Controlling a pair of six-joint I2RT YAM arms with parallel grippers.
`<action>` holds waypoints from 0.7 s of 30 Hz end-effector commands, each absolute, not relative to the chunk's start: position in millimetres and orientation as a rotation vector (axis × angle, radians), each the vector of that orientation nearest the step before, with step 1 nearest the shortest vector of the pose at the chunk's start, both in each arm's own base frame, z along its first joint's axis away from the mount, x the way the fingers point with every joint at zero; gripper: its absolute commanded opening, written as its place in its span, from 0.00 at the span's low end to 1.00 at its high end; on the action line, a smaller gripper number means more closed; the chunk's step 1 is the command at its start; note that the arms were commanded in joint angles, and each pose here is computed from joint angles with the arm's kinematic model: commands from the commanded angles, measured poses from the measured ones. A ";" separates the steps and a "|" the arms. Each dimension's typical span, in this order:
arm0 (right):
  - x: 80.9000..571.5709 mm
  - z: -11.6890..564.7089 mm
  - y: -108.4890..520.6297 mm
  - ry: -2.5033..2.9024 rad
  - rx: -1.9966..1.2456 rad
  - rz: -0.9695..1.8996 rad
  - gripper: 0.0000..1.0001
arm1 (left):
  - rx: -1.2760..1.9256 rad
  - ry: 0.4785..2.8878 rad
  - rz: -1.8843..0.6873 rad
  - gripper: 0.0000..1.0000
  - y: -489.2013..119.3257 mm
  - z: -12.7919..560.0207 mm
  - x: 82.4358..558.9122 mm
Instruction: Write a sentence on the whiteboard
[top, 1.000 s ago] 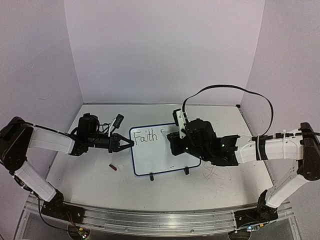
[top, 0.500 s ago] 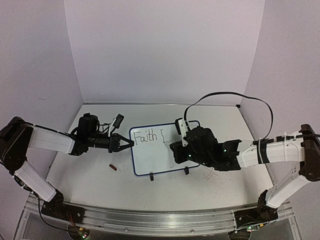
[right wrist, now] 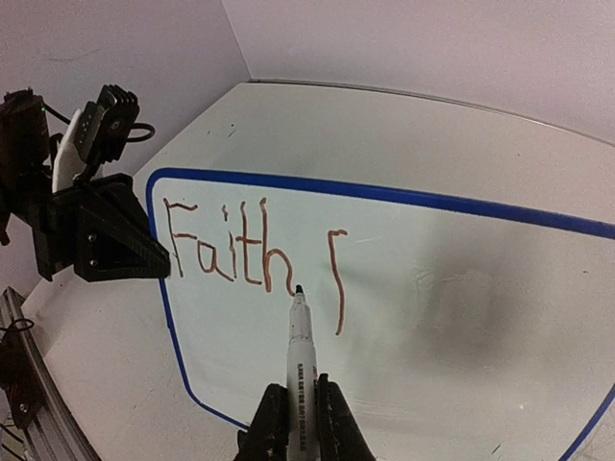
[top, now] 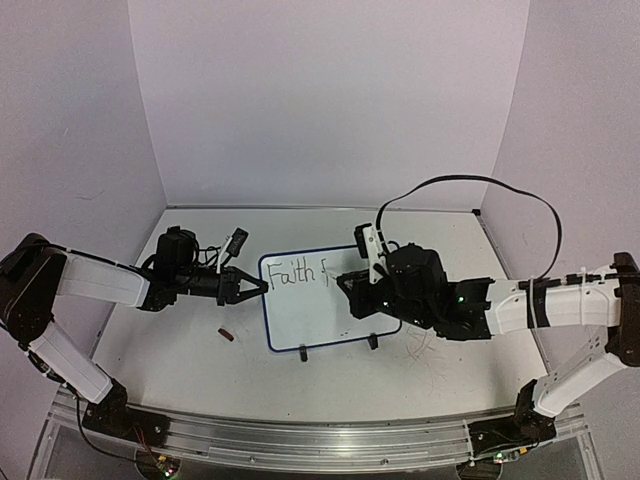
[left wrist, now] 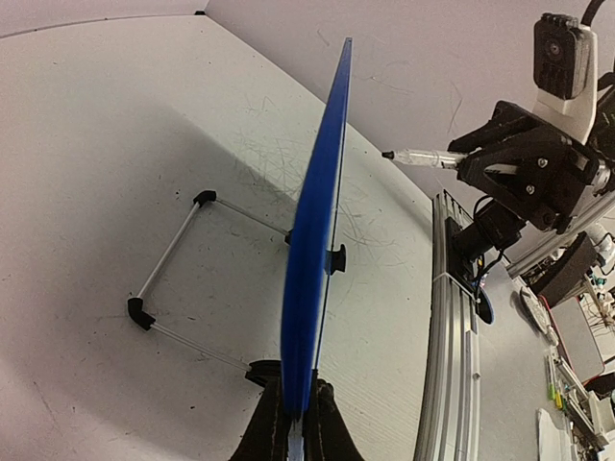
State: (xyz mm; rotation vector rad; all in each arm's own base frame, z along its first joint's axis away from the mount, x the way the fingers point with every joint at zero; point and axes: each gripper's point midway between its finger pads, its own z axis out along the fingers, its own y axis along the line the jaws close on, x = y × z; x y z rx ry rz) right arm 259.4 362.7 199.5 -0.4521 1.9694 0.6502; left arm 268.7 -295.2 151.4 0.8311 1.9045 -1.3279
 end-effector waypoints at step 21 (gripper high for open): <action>284.6 203.2 369.9 1.970 -0.413 0.561 0.00 | 0.867 1.881 -1.305 0.00 -301.4 158.1 271.9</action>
